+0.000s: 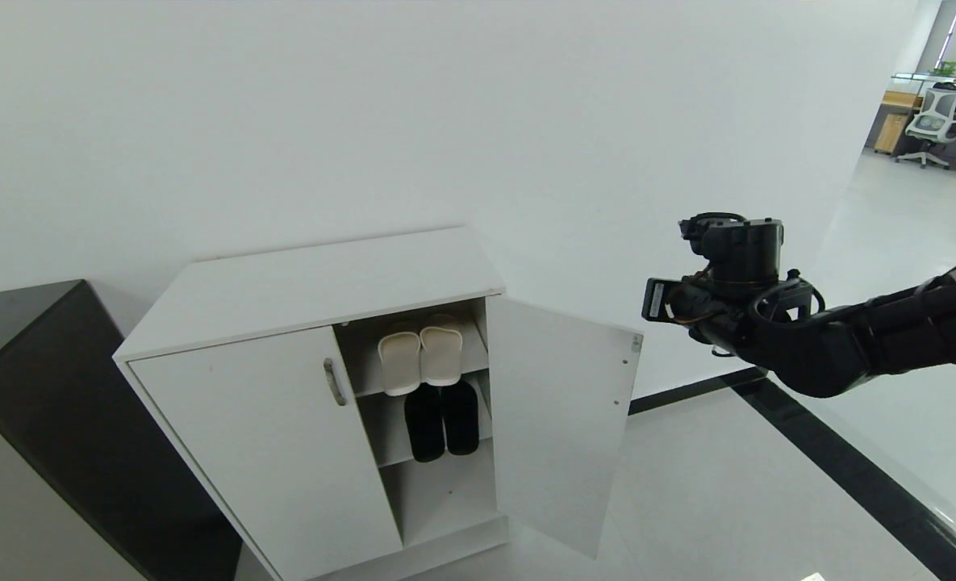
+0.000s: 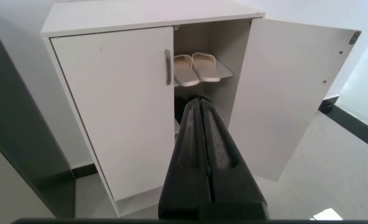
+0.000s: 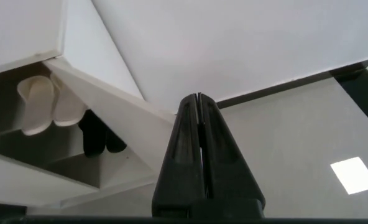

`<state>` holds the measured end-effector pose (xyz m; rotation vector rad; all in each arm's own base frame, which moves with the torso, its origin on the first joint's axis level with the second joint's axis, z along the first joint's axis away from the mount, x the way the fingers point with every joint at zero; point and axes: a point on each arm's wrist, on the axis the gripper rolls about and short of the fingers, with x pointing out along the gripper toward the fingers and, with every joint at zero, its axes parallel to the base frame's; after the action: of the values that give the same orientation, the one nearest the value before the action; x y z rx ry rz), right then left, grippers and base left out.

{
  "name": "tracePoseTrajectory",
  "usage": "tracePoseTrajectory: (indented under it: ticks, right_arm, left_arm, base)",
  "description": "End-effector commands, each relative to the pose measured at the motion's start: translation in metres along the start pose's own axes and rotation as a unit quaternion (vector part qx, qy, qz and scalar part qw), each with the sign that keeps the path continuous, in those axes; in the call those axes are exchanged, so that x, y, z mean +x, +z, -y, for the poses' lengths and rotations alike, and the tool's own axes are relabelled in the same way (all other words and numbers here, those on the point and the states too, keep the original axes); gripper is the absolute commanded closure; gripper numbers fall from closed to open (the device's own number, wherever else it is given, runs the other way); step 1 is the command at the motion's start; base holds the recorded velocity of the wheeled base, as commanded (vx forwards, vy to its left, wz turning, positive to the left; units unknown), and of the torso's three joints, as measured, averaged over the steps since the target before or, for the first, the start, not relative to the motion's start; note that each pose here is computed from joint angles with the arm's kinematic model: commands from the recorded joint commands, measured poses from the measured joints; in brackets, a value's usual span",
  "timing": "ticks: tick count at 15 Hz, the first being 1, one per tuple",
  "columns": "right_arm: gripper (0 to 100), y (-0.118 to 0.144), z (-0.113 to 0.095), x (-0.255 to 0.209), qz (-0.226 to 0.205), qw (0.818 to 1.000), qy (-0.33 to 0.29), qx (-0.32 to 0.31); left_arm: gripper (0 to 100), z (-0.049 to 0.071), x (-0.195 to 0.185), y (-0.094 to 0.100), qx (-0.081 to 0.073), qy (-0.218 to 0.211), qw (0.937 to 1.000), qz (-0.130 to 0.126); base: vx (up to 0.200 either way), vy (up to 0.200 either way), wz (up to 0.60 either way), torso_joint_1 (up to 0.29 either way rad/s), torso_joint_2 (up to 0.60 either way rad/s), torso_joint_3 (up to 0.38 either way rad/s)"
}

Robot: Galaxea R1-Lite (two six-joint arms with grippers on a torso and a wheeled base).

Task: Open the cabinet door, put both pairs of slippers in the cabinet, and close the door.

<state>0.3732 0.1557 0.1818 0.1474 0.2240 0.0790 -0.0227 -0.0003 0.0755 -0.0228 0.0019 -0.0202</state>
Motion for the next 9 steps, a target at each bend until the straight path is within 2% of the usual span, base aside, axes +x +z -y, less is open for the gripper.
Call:
tracePoseTrajectory:
  ticks: [1, 9]
  right_arm:
    - [100, -0.018, 0.005, 0.024, -0.009, 1.000, -0.011, -0.001]
    - [100, -0.041, 0.004, 0.045, -0.027, 0.999, -0.016, -0.007]
  left_arm:
    - [100, 0.000, 0.000, 0.000, 0.001, -0.001, 1.0000, 0.000]
    - [100, 0.000, 0.000, 0.000, 0.000, -0.001, 1.0000, 0.000]
  base:
    - [0.000, 0.000, 0.00, 0.000, 0.00, 0.000]
    - [0.000, 0.000, 0.00, 0.000, 0.00, 0.000]
